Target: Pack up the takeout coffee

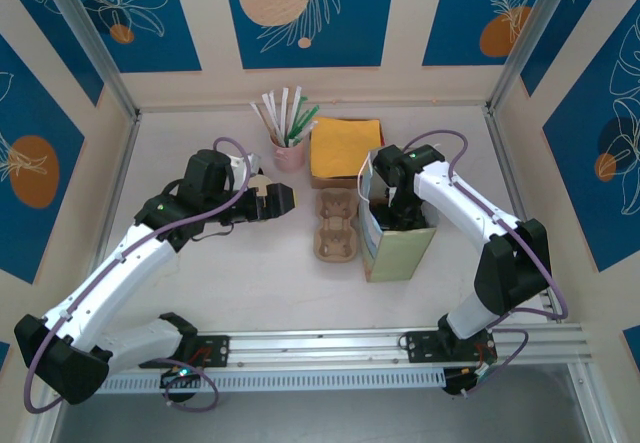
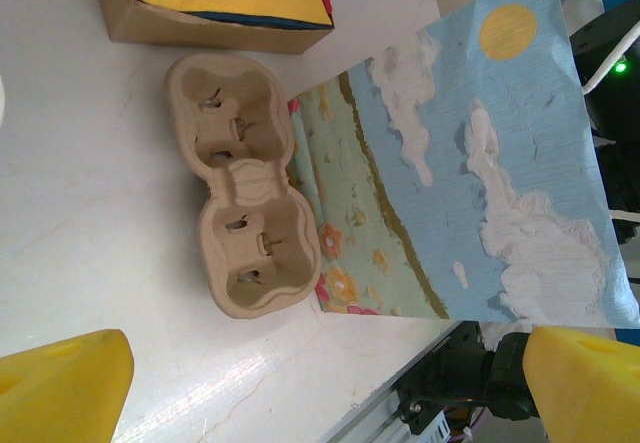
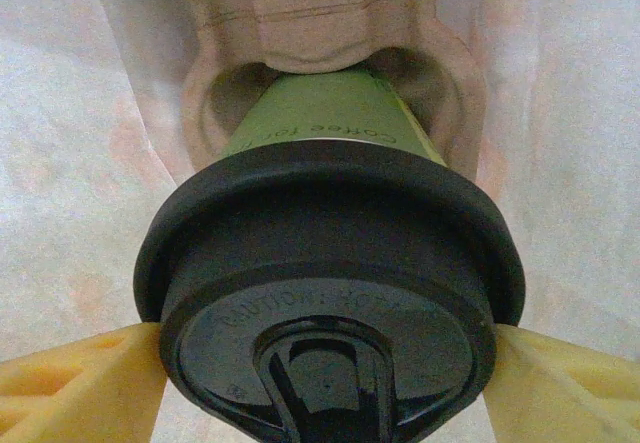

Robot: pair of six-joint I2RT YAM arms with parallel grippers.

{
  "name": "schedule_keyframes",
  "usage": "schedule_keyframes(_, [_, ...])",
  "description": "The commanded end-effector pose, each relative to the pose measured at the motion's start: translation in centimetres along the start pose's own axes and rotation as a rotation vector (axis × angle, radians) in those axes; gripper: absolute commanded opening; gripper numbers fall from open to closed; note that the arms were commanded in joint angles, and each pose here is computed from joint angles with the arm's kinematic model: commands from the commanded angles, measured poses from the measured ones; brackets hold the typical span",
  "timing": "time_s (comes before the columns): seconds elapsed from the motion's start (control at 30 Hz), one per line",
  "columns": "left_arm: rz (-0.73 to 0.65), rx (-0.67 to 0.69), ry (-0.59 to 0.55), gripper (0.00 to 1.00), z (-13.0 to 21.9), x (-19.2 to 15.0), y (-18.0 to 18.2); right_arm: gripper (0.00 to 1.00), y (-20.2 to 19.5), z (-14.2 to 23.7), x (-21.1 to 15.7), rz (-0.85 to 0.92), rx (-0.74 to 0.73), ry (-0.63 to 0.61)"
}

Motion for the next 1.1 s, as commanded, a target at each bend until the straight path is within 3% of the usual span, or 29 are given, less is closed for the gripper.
schedule_keyframes(0.0, [-0.014, -0.04, -0.015, 1.0, 0.5, 0.6, -1.2, 0.8, 0.11, 0.6, -0.05, -0.011, 0.0, -0.006])
schedule_keyframes(1.07, [-0.009, -0.04, -0.014, 1.0, 0.52, 0.51, -1.1, 0.8, 0.18, 1.16, -0.64, -0.024, 0.002, -0.017])
Point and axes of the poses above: each hand's point on the last joint's axis, 136 mm out from that joint toward the fingers, its own z axis back along the fingers, its own y axis along the line the jaws close on, x = y × z, the point moved 1 cm from there along z, back along the fingers, and after that the axes turned 11 degrees about z, right-handed, at the moved point
